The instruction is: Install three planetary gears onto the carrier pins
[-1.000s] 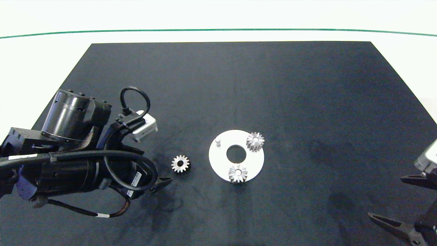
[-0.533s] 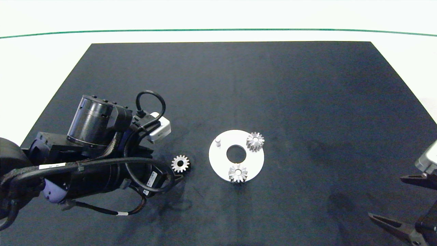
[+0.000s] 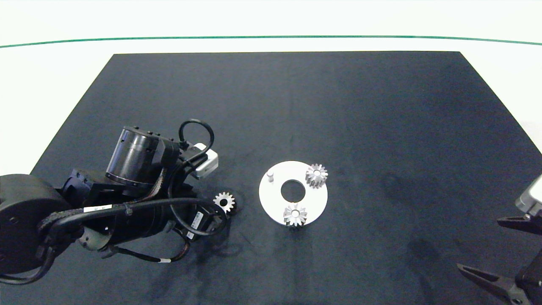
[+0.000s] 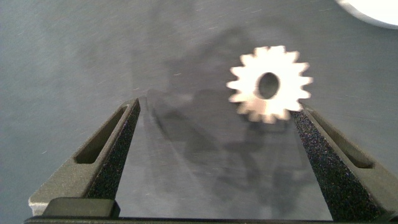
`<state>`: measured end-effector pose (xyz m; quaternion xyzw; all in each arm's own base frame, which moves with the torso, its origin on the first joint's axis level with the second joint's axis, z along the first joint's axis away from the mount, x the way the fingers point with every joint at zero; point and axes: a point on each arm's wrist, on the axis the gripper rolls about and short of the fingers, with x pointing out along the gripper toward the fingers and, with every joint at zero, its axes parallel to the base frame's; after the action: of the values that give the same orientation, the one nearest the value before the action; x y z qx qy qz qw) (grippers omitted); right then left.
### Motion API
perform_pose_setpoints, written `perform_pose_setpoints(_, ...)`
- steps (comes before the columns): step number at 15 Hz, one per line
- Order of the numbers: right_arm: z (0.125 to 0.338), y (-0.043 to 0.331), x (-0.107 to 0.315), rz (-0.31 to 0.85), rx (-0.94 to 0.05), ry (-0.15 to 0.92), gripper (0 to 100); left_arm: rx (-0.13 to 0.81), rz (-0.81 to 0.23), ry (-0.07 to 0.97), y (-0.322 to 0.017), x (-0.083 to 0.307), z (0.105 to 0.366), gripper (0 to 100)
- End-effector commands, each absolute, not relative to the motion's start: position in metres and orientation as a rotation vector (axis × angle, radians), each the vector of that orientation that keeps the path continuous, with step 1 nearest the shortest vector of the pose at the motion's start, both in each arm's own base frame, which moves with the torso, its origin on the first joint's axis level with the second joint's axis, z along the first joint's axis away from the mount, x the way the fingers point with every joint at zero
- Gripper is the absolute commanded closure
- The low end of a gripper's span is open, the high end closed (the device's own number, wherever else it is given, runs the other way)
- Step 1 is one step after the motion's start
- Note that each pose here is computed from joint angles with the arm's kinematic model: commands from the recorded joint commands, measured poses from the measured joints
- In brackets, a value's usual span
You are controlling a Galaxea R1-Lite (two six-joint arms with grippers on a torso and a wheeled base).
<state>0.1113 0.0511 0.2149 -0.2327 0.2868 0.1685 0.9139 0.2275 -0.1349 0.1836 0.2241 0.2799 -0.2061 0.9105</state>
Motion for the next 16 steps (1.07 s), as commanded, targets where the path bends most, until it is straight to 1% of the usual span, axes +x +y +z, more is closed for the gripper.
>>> perform_pose_setpoints(1, 0.2139, 0.0518, 0.1126, 0.348, -0.484, 0.599, 0, 0.475, -0.403, 0.582, -0.1355, 0.2289, 0.1786, 0)
perform_pose_setpoints(7, 0.2133, 0.0519, 0.1128, 0.348, -0.485, 0.602, 0, 0.472, -0.405, 0.568, -0.1375, 0.2299, 0.1758, 0)
perform_pose_setpoints(11, 0.2131, 0.0518, 0.1132, 0.347, -0.485, 0.604, 0, 0.474, -0.424, 0.555, -0.1412, 0.225, 0.1791, 9)
perform_pose_setpoints(16, 0.2117, 0.0525, 0.1146, 0.347, -0.486, 0.613, 0, 0.464, -0.425, 0.538, -0.1434, 0.2268, 0.1842, 18)
